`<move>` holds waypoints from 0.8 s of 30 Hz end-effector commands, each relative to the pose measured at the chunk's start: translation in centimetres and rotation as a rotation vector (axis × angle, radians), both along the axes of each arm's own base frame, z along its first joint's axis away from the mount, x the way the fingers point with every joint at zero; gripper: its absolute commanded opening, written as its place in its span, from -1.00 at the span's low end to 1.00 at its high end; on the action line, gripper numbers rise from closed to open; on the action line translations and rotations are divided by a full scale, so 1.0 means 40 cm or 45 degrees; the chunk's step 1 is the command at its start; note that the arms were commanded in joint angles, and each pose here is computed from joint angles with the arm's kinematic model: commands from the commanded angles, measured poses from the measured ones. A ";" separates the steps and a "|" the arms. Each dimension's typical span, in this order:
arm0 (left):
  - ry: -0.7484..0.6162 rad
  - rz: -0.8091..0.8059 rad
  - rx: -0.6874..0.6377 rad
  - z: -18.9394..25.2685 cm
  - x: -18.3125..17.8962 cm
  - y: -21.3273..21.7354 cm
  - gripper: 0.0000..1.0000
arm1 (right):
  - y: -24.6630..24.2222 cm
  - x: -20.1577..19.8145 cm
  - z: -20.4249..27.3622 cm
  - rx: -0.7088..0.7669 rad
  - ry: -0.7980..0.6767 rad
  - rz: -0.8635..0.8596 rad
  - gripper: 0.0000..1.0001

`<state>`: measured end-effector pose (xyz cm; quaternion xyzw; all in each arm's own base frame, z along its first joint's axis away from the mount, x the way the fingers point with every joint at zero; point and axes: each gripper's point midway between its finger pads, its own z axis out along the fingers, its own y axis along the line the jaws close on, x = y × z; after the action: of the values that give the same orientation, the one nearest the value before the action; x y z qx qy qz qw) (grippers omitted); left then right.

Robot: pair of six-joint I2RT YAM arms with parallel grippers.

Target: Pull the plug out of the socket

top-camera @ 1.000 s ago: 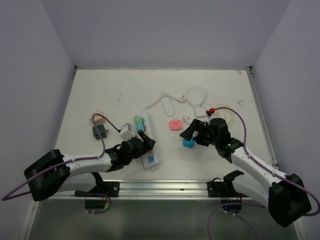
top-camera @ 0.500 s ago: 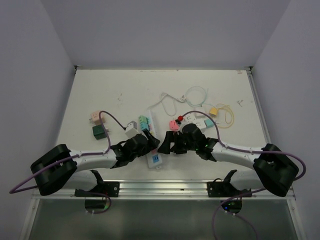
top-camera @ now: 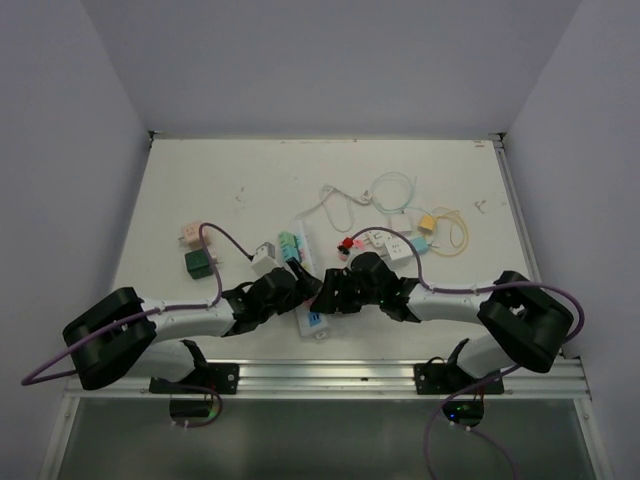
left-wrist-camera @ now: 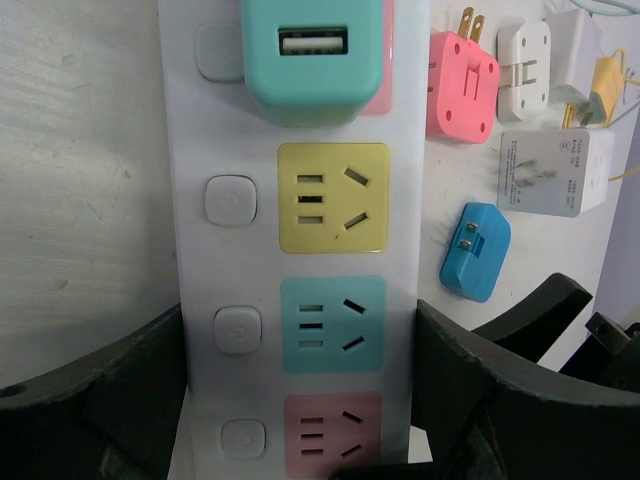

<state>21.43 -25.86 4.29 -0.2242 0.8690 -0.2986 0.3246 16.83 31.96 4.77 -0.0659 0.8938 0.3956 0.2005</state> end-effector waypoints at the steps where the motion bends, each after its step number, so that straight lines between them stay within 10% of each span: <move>1: -0.072 0.000 -0.197 0.091 0.033 -0.067 -1.00 | 0.038 0.032 0.042 0.074 -0.063 -0.016 0.18; 11: -0.111 0.001 -0.248 0.123 0.020 -0.046 -0.32 | 0.003 0.039 0.048 -0.007 -0.125 -0.037 -1.00; 18: -0.155 0.018 -0.265 0.173 0.011 -0.015 0.77 | -0.073 0.059 0.061 -0.215 -0.238 -0.056 -1.00; 24: -0.174 0.016 -0.286 0.189 0.001 -0.002 0.99 | -0.107 0.068 0.074 -0.306 -0.307 -0.045 -1.00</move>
<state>21.28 -25.82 10.52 -0.2448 0.8189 -0.3885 0.3444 18.37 29.05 6.99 -0.1064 0.9036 0.3147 0.2706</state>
